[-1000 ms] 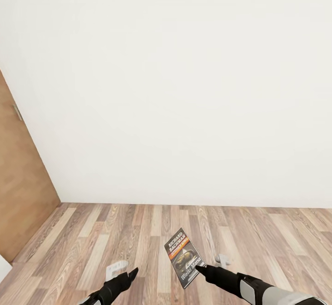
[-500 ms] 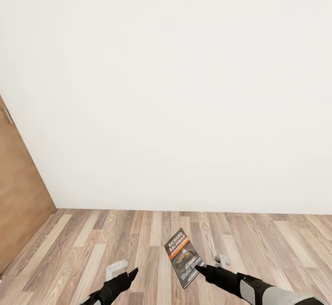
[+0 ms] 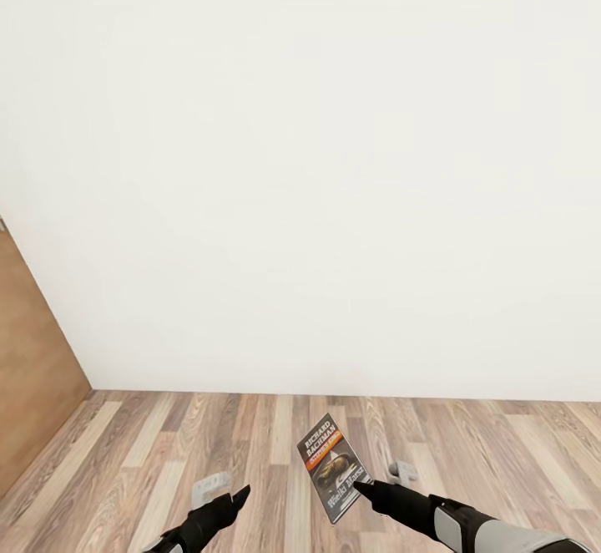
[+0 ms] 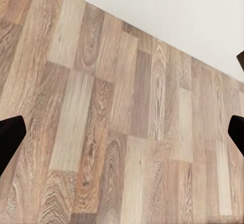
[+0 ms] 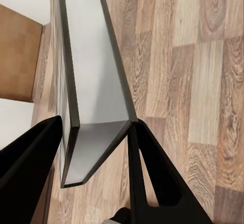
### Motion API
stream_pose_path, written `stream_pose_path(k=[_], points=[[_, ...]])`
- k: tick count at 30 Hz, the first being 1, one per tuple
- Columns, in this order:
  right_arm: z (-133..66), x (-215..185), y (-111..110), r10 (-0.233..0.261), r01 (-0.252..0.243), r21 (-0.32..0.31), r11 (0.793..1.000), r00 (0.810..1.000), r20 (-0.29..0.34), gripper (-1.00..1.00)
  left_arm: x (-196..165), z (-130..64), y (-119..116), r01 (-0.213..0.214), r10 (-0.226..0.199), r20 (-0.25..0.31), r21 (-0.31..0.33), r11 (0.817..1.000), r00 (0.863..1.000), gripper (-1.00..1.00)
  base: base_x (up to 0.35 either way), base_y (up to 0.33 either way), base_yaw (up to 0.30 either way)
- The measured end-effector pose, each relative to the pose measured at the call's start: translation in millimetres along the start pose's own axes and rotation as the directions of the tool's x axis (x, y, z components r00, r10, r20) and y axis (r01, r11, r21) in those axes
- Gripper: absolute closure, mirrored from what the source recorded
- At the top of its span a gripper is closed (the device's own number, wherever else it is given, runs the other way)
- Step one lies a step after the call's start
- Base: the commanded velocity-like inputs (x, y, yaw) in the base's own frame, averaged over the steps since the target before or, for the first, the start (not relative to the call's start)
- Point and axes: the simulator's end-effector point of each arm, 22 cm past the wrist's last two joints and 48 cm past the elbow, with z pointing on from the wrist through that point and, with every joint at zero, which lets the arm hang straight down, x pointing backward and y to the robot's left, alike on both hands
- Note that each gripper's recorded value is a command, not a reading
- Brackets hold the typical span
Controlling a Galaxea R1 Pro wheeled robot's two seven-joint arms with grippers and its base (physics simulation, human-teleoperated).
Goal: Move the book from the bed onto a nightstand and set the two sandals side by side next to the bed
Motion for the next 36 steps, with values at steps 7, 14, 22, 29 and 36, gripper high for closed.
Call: stream_pose_path(k=[7,14,22,29,36], points=[[0.2,0.1,0.2,0.0,0.0,0.0,1.0,1.0,0.0,1.0,0.0,0.0,0.0,0.0,0.0,0.0,0.0,1.0,1.0,-1.0,0.241,0.0,0.0],[0.2,0.2,0.4,-0.001,0.001,-0.001,1.0,1.0,-0.001,1.0,0.1,0.0,0.0,0.0,0.0,0.0,0.0,1.0,1.0,-1.0,0.241,0.0,0.0],[0.0,0.0,0.1,0.0,0.0,0.0,1.0,1.0,0.0,1.0,0.0,0.0,0.0,0.0,0.0,0.0,0.0,1.0,1.0,-1.0,0.24,0.0,0.0],[0.0,0.1,0.0,0.0,0.0,0.0,1.0,1.0,0.0,1.0,0.0,0.0,0.0,0.0,0.0,0.0,0.0,1.0,1.0,-1.0,0.241,0.0,0.0],[0.0,0.0,0.1,0.0,0.0,0.0,1.0,1.0,0.0,1.0,0.0,0.0,0.0,0.0,0.0,0.0,0.0,1.0,1.0,-1.0,0.241,0.0,0.0]])
